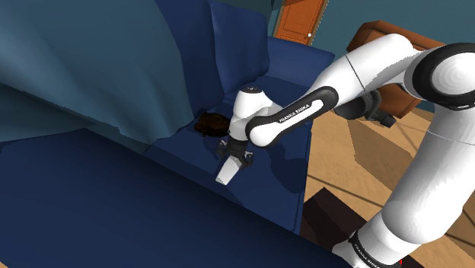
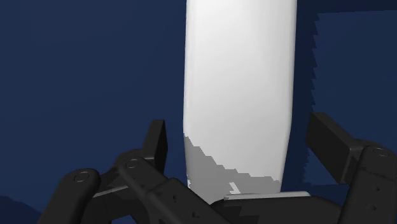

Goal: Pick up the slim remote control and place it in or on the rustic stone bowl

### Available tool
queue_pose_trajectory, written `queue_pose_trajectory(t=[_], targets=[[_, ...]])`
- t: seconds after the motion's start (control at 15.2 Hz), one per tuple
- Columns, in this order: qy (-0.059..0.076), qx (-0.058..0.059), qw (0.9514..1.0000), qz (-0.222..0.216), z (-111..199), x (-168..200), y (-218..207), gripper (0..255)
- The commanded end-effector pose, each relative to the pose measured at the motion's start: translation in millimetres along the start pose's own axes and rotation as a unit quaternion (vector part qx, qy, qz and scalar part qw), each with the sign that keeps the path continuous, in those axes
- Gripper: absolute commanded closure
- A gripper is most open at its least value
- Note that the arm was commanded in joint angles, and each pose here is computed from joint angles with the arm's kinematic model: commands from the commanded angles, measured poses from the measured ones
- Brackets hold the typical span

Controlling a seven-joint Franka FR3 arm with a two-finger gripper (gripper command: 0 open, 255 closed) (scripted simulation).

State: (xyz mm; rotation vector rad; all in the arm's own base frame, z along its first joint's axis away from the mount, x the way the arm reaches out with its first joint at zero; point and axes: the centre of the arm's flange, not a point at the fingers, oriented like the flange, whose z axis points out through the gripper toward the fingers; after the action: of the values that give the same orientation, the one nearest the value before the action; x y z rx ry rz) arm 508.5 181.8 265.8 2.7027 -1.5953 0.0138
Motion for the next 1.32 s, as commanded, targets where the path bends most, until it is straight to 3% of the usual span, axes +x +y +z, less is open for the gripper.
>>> queue_pose_trajectory(t=[0.0,0.33,0.4,0.99,1.25], targets=[[0.0,0.0,1.0,0.0,2,0,0,0],[0.0,0.0,1.0,0.0,2,0,0,0],[0.0,0.0,1.0,0.0,2,0,0,255],[0.0,0.0,1.0,0.0,2,0,0,255],[0.0,0.0,1.0,0.0,-19,0,0,255]])
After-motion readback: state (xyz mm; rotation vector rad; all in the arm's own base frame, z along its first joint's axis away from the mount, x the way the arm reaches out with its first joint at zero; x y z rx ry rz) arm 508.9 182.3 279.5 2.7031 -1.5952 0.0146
